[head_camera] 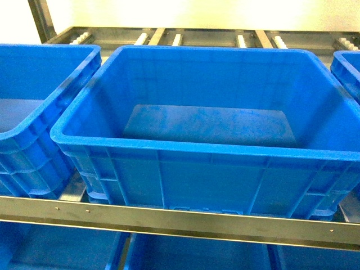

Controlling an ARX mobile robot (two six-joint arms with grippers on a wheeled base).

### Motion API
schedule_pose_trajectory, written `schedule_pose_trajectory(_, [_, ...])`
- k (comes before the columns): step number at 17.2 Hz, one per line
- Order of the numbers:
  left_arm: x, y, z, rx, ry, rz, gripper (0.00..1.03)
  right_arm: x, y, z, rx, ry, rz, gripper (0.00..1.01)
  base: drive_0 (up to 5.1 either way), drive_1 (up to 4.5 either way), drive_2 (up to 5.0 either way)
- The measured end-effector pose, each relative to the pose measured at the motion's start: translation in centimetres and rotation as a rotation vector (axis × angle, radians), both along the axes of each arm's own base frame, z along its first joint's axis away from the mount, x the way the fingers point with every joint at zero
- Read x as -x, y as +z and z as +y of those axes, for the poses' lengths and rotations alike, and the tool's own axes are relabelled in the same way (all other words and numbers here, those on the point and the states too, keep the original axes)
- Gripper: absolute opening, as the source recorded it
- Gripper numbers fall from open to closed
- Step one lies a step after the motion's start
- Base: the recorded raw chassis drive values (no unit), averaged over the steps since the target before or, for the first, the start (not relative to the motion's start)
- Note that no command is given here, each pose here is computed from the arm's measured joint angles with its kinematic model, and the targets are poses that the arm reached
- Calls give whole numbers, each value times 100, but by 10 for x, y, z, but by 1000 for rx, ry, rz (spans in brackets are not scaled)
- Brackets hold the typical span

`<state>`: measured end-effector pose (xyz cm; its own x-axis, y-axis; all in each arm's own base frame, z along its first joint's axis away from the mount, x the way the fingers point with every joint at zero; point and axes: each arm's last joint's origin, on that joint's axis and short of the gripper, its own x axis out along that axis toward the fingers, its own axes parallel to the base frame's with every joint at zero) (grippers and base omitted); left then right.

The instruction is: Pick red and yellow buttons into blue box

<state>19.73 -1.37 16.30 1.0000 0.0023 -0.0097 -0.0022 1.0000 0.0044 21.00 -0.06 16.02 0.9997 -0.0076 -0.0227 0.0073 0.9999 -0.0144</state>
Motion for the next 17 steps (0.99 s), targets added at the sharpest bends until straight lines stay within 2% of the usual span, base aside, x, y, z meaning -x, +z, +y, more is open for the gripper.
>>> schedule_pose_trajectory(2, [11,-2,3,-1,0,13,2,11,0,1,0,8,-2,2,0,0,0])
schedule_pose_trajectory(3, [23,-2,14,1,10,14,2,24,2,1,0,8,-11,2,0,0,0])
schedule_pose_trajectory(5, [49,0,13,2,-4,2,2,55,3,1,0,8,-9,2,0,0,0])
schedule_pose_trajectory(17, [78,8,13,2,-5,-24,2,87,10,1,0,8,-34,2,0,0,0])
